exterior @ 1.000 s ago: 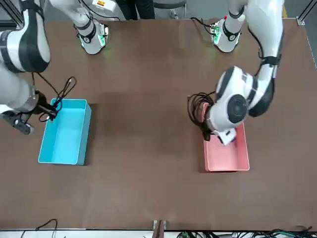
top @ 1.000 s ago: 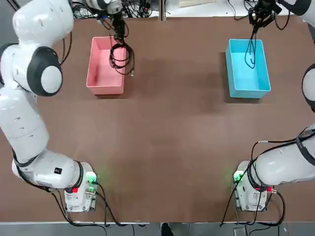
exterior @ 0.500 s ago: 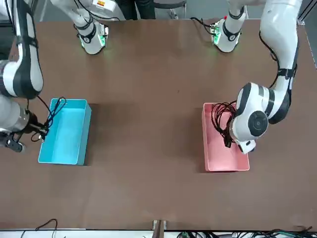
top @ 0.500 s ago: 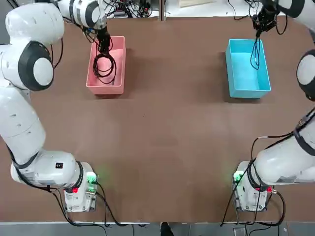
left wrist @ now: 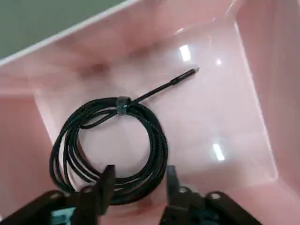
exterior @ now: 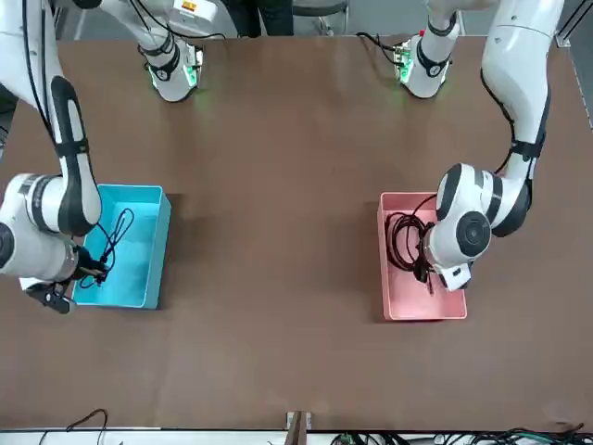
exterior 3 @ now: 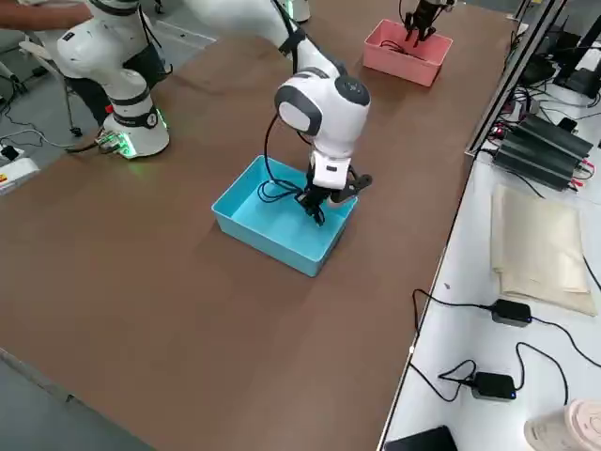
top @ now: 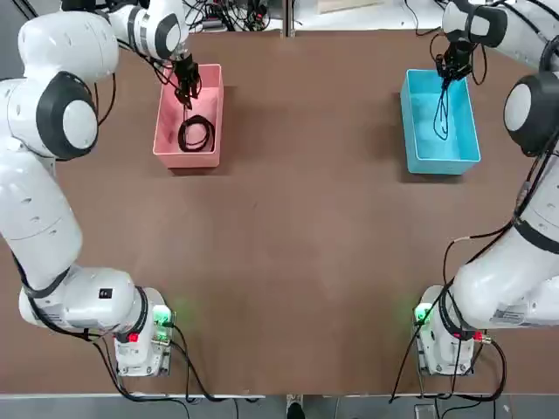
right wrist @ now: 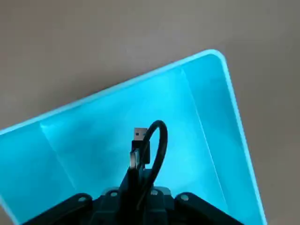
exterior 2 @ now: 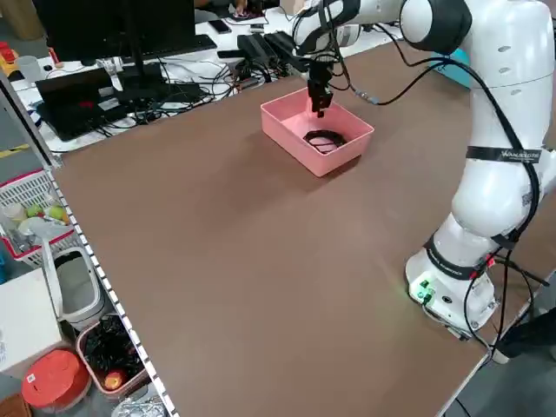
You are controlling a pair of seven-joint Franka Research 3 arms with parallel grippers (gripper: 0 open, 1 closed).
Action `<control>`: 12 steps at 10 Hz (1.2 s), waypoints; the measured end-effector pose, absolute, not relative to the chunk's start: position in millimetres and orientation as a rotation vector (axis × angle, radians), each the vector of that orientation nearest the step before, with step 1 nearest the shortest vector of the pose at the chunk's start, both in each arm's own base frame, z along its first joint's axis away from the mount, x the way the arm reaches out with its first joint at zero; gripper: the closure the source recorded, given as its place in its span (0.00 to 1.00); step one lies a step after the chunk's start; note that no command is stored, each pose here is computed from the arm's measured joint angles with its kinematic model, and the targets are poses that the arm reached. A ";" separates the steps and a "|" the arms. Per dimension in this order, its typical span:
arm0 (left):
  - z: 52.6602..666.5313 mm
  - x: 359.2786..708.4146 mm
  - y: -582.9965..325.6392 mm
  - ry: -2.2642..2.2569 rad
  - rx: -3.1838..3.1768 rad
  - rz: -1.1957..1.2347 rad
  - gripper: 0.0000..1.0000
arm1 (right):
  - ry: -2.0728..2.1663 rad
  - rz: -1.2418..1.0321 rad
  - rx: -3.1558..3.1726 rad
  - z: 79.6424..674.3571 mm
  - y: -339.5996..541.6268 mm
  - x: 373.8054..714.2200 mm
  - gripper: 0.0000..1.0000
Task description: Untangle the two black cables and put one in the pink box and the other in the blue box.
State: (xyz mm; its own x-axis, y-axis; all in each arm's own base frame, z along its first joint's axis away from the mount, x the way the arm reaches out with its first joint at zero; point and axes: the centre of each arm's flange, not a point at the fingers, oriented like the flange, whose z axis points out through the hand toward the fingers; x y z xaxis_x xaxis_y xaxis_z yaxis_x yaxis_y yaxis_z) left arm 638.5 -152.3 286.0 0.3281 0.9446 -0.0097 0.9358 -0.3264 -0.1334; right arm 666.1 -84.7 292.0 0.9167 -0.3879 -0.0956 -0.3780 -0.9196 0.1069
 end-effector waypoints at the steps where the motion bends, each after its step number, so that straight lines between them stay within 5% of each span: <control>1: 303.4 642.1 -150.8 -1.730 -2.514 0.086 0.26 | -0.597 -0.184 2.991 288.0 -83.9 666.4 0.89; 3: 360.2 641.9 -151.6 -1.592 -2.640 -0.029 0.00 | -0.592 -0.188 2.993 287.4 -81.5 666.4 0.87; 5: 427.9 629.6 -148.8 -1.432 -2.738 -0.117 0.00 | -0.588 -0.189 2.996 287.3 -79.6 666.6 0.76; 10: 566.8 584.3 -110.1 -0.908 -2.936 -0.052 0.00 | -0.536 -0.189 3.010 289.2 -68.2 668.4 0.04; 12: 603.6 569.4 -98.0 -0.413 -3.043 0.024 0.00 | -0.481 -0.185 3.021 310.3 -55.1 670.7 0.00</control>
State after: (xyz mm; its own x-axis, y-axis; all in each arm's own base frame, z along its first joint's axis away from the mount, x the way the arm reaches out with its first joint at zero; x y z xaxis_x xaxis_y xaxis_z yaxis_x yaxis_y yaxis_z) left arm 569.4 -98.0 603.6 0.9638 0.2666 -0.0059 0.2655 -0.9614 -0.0725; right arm 670.7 -55.1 310.3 0.9436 -0.3134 -0.1069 -0.3041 -0.9479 0.0951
